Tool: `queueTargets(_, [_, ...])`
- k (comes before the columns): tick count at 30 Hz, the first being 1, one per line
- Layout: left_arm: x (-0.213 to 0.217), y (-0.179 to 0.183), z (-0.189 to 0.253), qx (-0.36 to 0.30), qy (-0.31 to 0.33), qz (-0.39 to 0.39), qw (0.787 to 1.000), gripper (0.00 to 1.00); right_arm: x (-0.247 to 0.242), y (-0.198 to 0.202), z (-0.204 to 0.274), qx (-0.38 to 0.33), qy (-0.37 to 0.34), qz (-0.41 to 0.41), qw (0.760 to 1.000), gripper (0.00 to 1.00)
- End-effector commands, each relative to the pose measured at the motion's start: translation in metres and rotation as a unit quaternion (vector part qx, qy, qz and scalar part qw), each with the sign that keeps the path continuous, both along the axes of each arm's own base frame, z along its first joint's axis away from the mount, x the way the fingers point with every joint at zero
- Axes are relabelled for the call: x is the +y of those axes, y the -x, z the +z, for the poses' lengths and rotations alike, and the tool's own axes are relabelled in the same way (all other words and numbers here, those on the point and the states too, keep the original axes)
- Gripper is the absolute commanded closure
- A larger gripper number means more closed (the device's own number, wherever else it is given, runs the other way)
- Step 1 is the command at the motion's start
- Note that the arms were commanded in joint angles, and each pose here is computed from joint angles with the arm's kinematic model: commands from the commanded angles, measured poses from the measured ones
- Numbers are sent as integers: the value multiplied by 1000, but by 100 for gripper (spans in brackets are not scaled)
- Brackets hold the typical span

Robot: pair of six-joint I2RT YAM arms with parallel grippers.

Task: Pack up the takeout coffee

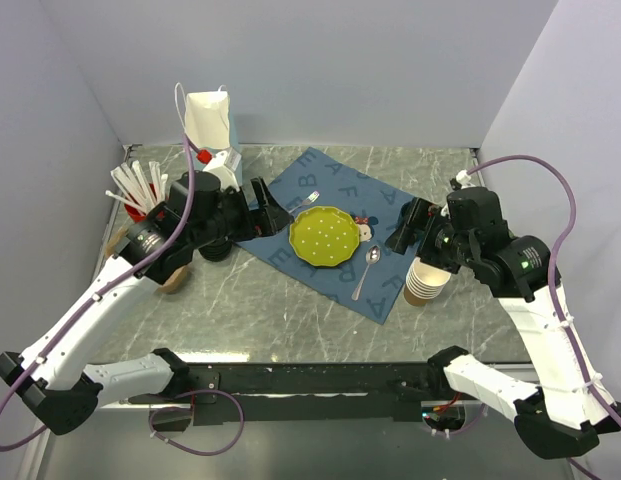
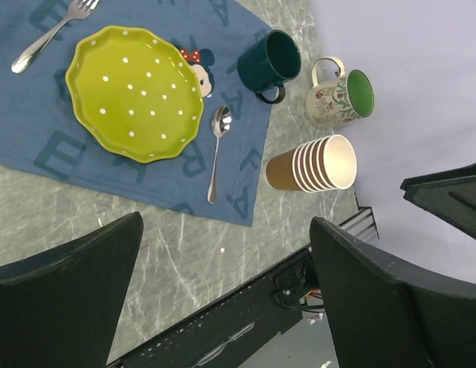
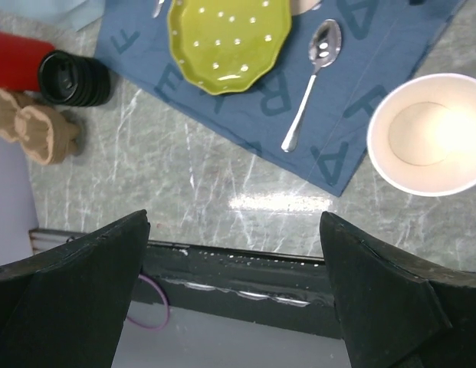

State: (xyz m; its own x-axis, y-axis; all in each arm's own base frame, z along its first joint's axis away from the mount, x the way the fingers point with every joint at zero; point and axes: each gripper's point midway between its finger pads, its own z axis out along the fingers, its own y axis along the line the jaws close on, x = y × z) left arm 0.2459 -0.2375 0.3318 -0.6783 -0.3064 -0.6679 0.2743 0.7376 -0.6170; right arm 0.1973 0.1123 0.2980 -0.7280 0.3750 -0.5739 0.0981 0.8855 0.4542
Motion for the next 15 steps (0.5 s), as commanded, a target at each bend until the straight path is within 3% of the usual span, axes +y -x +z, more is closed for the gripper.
queueTargets(1, [-4, -3, 19, -38, 24, -9, 999, 3, -21, -3, 0, 5, 35, -53, 998, 0])
queueTargets(6, [-12, -6, 20, -33, 23, -22, 999, 3, -63, 15, -48, 101, 133, -120, 979, 1])
queueTargets(9, [-9, -13, 17, -29, 15, -5, 999, 3, -83, 16, -66, 141, 136, -146, 970, 7])
queueTargets(15, [-17, -12, 14, -14, 22, -17, 1000, 3, -101, 5, -73, 105, 128, -141, 976, 42])
